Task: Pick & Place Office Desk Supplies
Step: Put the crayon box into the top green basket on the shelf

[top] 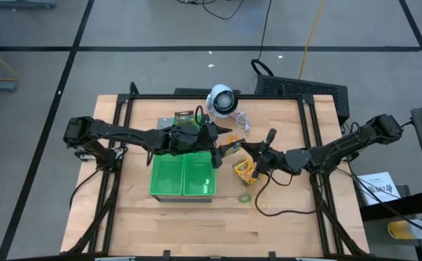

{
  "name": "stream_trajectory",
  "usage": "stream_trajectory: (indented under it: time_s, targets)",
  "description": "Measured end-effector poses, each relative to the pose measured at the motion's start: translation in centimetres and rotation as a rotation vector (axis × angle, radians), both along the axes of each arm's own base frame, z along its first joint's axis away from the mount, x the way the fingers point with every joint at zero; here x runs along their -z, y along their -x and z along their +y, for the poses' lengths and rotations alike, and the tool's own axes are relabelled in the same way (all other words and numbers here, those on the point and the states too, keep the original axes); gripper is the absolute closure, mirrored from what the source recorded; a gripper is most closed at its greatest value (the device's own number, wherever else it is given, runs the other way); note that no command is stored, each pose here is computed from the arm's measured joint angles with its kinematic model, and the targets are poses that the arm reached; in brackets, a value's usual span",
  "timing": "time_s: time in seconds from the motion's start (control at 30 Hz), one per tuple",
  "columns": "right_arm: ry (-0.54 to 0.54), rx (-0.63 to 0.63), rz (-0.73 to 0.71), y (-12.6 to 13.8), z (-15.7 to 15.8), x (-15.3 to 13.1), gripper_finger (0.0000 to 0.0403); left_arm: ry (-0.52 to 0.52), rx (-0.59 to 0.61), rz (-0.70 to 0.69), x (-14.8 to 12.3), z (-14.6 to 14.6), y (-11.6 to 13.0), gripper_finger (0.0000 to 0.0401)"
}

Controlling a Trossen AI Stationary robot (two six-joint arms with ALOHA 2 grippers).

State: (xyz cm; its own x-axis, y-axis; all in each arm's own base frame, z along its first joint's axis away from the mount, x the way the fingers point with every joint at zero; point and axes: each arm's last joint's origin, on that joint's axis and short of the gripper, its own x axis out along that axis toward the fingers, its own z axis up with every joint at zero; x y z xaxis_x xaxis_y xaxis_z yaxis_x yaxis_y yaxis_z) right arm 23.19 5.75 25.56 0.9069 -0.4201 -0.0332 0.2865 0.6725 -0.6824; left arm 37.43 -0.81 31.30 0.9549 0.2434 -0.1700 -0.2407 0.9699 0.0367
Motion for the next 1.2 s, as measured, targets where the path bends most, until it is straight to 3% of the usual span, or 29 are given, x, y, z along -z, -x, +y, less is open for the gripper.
stream_trajectory:
  time_s: [0.47, 0.63, 0.77, 0.9, 1.2]
  targets:
    - [0.006, 0.001, 0.003, 0.0, 0.0, 0.0, 0.0403, 0.085, 0.056, -0.015, 0.0, 0.8, -0.1, 0.0326]
    - [0.006, 0.001, 0.003, 0.0, 0.0, 0.0, 0.0403, 0.107, 0.128, -0.016, 0.0, 1.4, -0.1, 0.0389]
    - [-0.021, 0.004, -0.009, 0.0, 0.0, 0.0, 0.0402, 0.092, 0.139, -0.019, -0.1, 1.5, -0.1, 0.0395]
    - [-0.165, -0.018, -0.088, 0.2, 0.4, -0.3, 0.0387, 0.031, 0.131, -0.028, -1.2, 1.6, 0.7, 0.0397]
    - [-0.362, -0.117, -0.180, 2.2, 0.9, -1.9, 0.0297, -0.091, 0.159, -0.118, -5.9, 1.5, 4.6, 0.0399]
